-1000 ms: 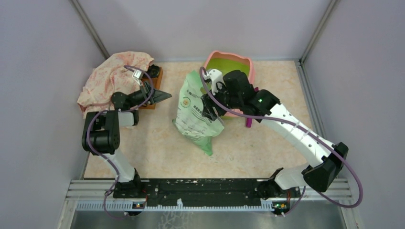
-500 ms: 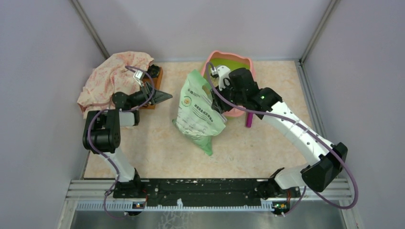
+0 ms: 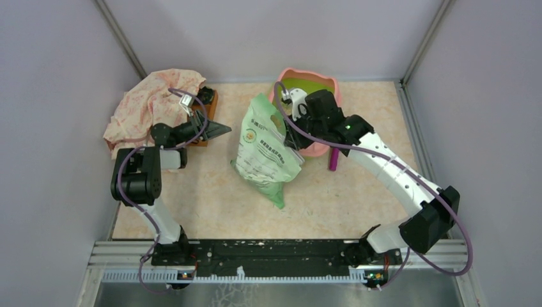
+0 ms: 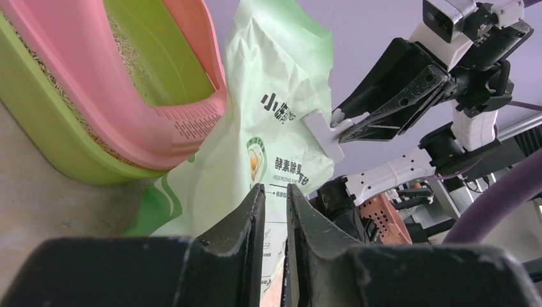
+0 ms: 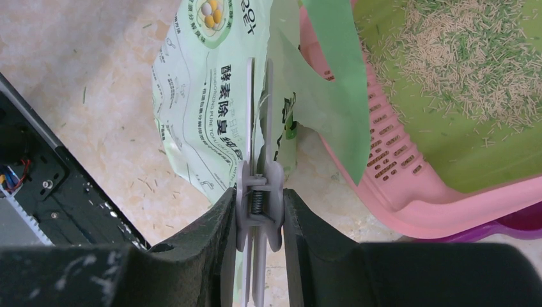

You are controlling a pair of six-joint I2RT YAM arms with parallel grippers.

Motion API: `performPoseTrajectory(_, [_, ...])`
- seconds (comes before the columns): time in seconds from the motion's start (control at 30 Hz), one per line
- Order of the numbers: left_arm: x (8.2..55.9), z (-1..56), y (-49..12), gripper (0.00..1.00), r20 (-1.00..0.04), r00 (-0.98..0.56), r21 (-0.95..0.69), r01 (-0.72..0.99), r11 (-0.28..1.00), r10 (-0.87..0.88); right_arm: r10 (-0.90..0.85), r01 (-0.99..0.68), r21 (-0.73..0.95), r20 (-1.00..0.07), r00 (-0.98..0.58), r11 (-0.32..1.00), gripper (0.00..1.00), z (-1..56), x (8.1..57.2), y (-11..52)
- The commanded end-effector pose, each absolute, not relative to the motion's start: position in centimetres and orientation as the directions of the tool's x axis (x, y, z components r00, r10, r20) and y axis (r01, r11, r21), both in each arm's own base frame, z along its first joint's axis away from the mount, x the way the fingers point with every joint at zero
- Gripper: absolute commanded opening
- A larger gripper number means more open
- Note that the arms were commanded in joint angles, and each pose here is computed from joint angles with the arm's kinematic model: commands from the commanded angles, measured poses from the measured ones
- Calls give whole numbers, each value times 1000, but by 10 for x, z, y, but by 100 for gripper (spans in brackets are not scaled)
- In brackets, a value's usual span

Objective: Fill the litter box with clean litter
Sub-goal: Adjust the clamp at the cat litter bag.

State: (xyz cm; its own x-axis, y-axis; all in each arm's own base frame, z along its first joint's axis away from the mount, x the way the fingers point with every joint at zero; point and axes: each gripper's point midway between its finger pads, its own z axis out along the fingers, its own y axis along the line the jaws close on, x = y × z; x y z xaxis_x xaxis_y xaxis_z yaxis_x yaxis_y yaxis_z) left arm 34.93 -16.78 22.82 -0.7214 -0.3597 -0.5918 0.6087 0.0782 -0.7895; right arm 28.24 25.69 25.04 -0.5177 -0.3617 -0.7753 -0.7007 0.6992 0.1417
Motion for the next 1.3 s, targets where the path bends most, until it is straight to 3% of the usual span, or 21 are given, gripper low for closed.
performPoseTrajectory(0.0, [339, 252, -170, 25, -756, -555, -614, 785, 84, -347, -322, -711, 155, -812, -487, 686, 18, 271, 291, 265])
performPoseTrajectory(0.33, [336, 252, -172, 24, -757, -557, -614, 786, 78, -342, -301, -677, 182, -793, -530, 714, 0, 273, 294, 262])
performPoseTrajectory(0.7, [333, 255, -172, 24, -758, -555, -611, 788, 74, -344, -227, -602, 264, -755, -615, 754, 0, 273, 297, 259])
performPoseTrajectory(1.27, [330, 258, -173, 24, -760, -554, -606, 793, 64, -339, -162, -579, 278, -788, -593, 767, 0, 263, 296, 255])
